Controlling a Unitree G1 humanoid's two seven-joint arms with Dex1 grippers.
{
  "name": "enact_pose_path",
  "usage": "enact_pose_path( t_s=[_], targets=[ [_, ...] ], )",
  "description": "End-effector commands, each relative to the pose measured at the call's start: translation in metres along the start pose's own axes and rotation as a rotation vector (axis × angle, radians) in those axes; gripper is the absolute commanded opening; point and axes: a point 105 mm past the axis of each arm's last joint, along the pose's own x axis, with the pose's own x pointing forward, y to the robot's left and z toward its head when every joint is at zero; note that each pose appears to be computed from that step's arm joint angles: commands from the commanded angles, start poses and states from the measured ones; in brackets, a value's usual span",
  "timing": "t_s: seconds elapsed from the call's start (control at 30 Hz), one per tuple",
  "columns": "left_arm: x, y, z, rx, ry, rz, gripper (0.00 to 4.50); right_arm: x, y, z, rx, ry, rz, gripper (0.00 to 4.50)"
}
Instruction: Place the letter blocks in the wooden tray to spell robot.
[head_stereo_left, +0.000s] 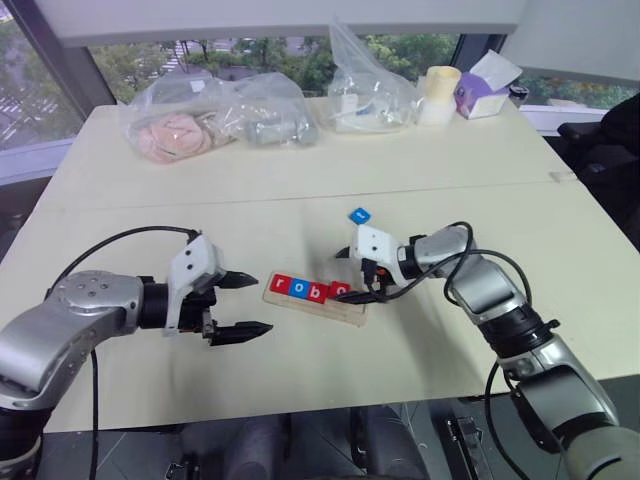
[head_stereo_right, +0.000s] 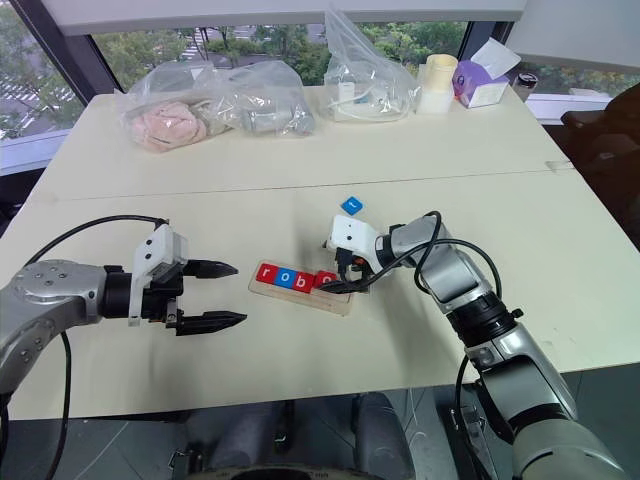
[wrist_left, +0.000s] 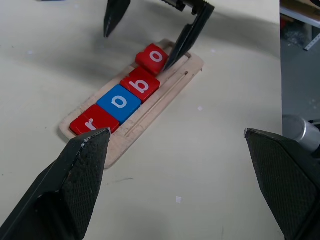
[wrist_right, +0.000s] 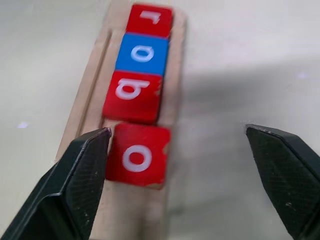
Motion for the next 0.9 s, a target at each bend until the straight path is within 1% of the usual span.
enact_pose_path(
  t_s=[0.03,0.1,0.17,0.33,0.47,0.9],
  targets=[
    [-0.001,0.001,0.010,0.046,-0.031,0.014,4.50,-0.010,-0.009,0.017,-0.017,-0.062,-0.058,4.43],
    [0.000,0.001,0.010,0.047,-0.033,0.012,4.50,-0.013,-0.013,0.016,0.034,-0.074,-0.093,4.43],
    [0.001,0.000,0.009,0.047,-0.032,0.009,4.50,-0.016,-0.009,0.015,0.075,-0.084,-0.090,4.43],
    [0.001,0.001,0.007,0.043,-0.027,0.004,4.50,-0.016,0.016,0.011,0.128,-0.087,-0.034,4.43],
    [0.002,0.002,0.006,0.044,-0.024,-0.003,4.50,-0.012,0.029,0.010,0.145,-0.087,-0.009,4.43],
    [0.003,0.001,0.005,0.036,-0.018,-0.014,4.50,0.003,0.054,0.012,0.185,-0.103,0.068,4.43]
  ],
)
